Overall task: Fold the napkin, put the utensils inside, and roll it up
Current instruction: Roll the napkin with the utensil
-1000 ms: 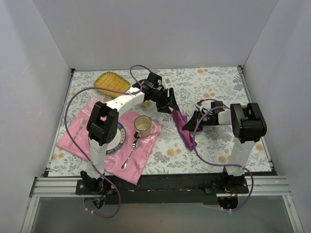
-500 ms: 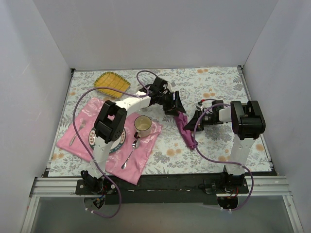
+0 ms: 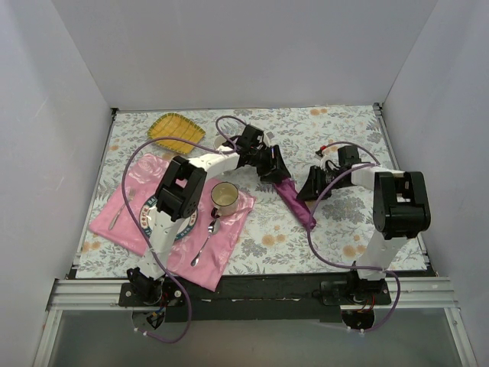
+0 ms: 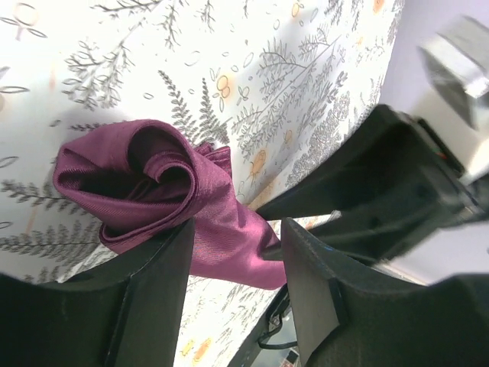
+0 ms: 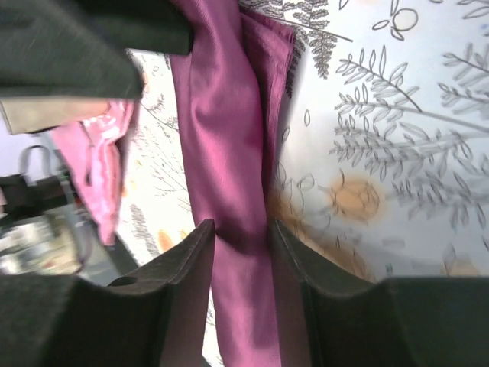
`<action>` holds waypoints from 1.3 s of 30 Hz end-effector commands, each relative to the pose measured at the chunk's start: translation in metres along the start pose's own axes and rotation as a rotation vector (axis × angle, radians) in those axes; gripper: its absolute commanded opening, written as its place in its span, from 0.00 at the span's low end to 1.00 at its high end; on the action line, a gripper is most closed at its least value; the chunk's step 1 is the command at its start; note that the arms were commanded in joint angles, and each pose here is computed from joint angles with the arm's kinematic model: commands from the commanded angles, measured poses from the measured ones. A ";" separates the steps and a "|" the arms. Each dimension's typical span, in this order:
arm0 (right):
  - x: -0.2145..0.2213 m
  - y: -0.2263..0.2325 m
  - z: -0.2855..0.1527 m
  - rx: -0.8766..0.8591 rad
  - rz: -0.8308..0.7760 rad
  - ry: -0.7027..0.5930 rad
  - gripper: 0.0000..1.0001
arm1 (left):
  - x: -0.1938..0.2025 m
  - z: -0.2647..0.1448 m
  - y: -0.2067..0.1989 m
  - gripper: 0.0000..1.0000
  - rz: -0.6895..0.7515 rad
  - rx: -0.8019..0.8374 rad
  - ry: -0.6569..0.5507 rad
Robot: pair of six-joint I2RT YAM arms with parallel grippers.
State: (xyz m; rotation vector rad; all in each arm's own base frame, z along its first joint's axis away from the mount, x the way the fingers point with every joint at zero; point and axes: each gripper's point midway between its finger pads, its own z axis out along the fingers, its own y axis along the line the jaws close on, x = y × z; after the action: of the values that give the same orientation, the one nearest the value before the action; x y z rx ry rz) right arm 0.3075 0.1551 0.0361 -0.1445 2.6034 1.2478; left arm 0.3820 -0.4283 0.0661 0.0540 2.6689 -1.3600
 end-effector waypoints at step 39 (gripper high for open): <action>0.010 0.004 -0.031 0.503 -0.353 -0.037 0.56 | -0.083 -0.034 -0.014 0.52 0.095 -0.103 -0.190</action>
State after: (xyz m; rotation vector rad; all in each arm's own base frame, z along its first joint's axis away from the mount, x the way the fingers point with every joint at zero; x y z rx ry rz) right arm 0.2678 0.1365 0.0276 -0.3822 2.7015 0.6158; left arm 0.4436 -0.4129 0.0557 -0.0131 2.6257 -1.2154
